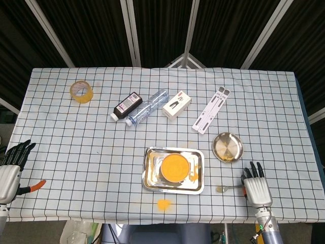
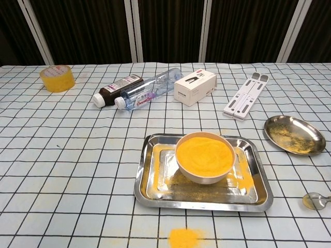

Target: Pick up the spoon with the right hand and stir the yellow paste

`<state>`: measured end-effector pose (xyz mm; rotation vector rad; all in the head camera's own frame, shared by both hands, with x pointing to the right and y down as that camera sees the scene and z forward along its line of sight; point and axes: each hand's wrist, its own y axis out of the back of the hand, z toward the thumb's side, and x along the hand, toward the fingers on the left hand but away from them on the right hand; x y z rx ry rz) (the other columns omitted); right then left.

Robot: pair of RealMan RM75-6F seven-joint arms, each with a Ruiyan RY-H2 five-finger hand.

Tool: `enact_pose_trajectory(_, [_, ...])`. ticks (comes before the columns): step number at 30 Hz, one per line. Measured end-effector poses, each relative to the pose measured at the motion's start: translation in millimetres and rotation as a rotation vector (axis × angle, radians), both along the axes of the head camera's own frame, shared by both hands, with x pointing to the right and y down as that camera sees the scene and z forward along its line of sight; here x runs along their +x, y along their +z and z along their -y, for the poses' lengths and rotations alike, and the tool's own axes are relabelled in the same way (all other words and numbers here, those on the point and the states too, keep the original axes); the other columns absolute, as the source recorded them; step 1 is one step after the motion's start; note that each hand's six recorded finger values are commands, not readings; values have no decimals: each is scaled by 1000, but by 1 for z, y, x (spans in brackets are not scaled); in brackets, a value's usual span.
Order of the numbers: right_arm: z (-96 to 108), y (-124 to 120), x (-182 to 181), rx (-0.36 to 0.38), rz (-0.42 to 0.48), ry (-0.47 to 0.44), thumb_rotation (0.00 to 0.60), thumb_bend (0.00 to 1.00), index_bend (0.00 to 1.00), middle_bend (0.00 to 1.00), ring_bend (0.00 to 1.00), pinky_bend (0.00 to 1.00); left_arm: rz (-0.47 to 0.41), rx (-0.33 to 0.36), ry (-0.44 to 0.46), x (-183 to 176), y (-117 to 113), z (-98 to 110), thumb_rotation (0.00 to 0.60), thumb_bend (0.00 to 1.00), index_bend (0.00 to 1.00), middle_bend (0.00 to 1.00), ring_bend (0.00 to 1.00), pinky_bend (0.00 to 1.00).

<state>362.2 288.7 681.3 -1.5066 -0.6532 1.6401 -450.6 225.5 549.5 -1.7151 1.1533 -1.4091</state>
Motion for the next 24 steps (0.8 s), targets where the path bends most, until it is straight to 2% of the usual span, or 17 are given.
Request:
enact_pose_trajectory(11, [27, -25, -15, 66, 59, 30, 600, 460, 581, 260, 0, 0, 1, 1, 1, 0, 0, 0, 600, 0, 0, 0, 0, 0])
enact_pose_trajectory(19, [54, -43, -54, 107, 59, -35, 600, 460, 581, 260, 0, 0, -3, -1, 0, 0, 0, 0, 600, 0, 0, 0, 0, 0])
enact_pose_trajectory(24, [68, -45, -84, 111, 35, -72, 600, 459, 581, 260, 0, 0, -9, -3, -1, 0, -1, 0, 600, 0, 0, 0, 0, 0])
